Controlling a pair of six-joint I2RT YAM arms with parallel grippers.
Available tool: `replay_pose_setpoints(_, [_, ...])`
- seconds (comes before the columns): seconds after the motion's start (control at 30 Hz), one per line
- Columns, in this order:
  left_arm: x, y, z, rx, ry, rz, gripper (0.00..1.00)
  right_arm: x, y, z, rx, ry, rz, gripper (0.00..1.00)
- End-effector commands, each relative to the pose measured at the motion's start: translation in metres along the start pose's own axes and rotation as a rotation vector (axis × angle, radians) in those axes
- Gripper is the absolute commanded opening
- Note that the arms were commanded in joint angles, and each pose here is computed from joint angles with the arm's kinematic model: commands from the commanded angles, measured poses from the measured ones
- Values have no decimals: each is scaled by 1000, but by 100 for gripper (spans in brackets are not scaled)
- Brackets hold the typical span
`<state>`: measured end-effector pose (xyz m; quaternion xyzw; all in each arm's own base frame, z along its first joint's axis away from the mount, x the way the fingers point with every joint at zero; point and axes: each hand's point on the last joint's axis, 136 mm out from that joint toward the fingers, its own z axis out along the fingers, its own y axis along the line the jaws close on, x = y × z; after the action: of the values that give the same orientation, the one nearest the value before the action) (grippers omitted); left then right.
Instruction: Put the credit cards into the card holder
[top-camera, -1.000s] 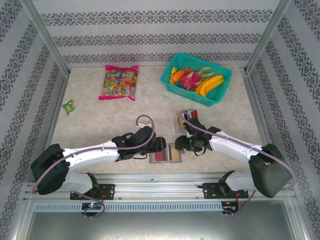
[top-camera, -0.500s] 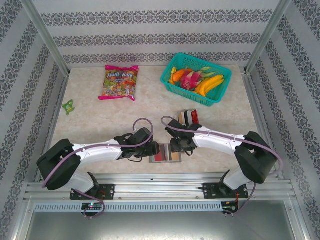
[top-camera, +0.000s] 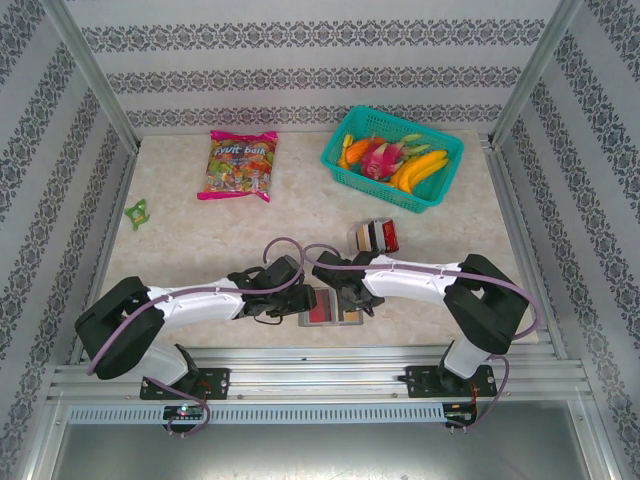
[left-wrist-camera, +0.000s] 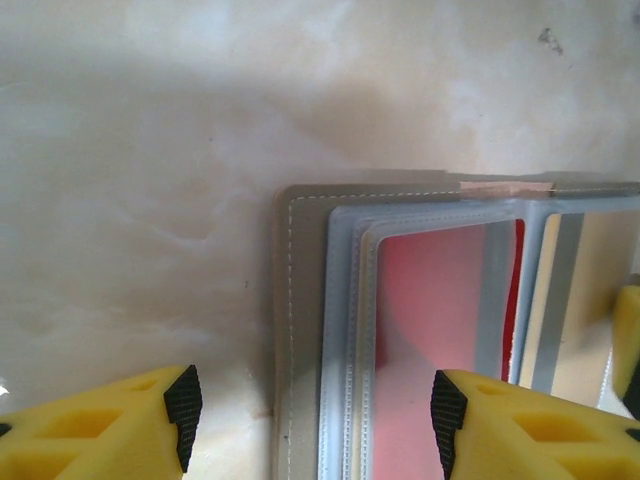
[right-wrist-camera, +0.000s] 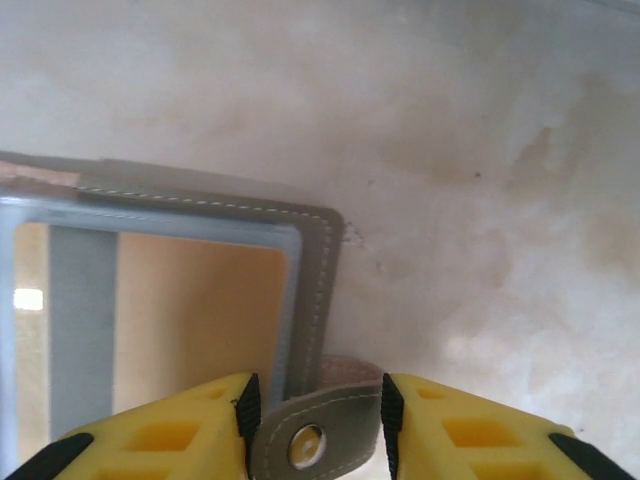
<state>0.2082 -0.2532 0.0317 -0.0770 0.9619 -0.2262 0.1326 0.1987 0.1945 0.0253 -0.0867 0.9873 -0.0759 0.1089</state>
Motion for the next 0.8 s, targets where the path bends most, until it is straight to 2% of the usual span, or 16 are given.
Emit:
replay_pose_setpoints(0.0, [-4,3,0,4,-13,-25,65,-3,-6,-8,60,-31,-7,38])
replay_pose_setpoints(0.1, [-4,3,-1,7,-11,-26,64,-5,-5,-12,58,-45,-6,32])
replay_pose_setpoints(0.37, [-3,4,-1,7,-10,-25,64,-6,-3,-19,43,-61,-15,32])
replay_pose_setpoints(0.63, [-3,3,-1,10,-5,-21,64,-5,4,-18,36,-57,-28,21])
replay_pose_setpoints(0.77, [-2,4,-1,8,-2,-20,63,-6,5,-21,39,-59,-34,24])
